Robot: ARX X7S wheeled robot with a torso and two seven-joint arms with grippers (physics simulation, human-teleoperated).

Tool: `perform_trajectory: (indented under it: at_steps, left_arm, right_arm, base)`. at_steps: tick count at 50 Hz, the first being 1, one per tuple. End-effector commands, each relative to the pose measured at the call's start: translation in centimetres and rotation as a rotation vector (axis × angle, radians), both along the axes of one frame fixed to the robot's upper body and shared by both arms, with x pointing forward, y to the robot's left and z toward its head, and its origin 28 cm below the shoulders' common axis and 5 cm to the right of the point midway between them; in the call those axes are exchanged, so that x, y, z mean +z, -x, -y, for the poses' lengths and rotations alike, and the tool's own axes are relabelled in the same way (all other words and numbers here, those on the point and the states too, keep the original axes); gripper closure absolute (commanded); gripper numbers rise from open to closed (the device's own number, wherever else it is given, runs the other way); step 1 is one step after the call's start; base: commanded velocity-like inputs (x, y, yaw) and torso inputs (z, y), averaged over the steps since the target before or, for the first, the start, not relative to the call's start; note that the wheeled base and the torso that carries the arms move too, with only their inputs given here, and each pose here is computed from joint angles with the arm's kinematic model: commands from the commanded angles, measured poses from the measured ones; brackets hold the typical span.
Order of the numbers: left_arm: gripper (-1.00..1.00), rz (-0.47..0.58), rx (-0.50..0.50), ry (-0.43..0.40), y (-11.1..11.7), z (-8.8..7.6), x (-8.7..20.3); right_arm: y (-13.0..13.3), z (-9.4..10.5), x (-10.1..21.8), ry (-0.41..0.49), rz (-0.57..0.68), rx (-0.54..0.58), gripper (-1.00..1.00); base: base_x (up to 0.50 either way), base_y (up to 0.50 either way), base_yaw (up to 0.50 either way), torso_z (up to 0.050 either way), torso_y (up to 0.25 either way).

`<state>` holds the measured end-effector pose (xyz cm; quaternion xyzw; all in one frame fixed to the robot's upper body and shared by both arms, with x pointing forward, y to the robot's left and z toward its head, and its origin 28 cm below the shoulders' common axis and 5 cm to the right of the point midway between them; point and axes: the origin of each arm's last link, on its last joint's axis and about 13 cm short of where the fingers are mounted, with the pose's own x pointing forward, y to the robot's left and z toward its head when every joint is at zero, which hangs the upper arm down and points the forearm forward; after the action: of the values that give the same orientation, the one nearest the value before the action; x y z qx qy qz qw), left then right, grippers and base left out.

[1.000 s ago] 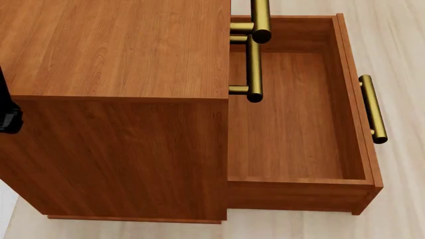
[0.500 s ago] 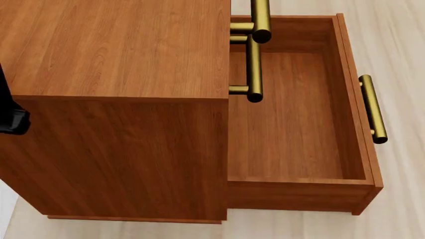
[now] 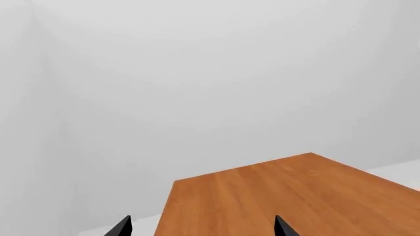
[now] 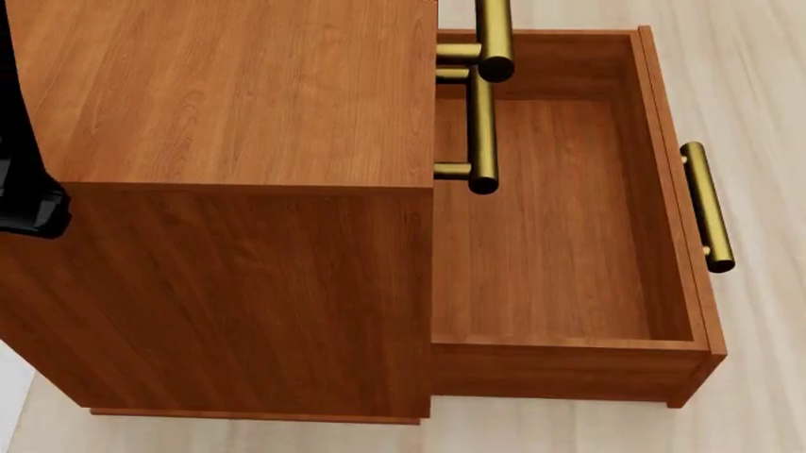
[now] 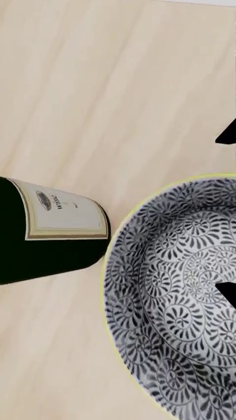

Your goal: Put the bowl in the bottom drawer of the cabinet.

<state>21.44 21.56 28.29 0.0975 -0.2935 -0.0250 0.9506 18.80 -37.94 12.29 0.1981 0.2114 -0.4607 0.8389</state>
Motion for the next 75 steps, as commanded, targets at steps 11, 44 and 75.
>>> perform_trajectory:
  at_steps: [11, 44, 75]
  left_arm:
    - [-1.0, -0.059, -0.009, -0.018, -1.3, -0.3, -0.2]
    - [-1.0, -0.051, -0.019, -0.009, -1.2, -0.2, -0.1]
    - [-1.0, -0.04, -0.032, 0.0, -0.9, -0.1, 0.1]
  right_arm:
    - [0.6, 0.0, -0.7, -0.014, -0.023, -0.024, 1.0]
    - [1.7, -0.1, 2.0, 0.039, 0.027, 0.01, 1.0]
    - [2.4, -1.4, 7.0, 0.14, 0.161, 0.092, 1.0]
  base:
    - [0.01, 0.0, -0.01, 0.0, -0.005]
    - [0.01, 0.0, -0.01, 0.0, -0.006]
    - [0.01, 0.0, -0.01, 0.0, -0.006]
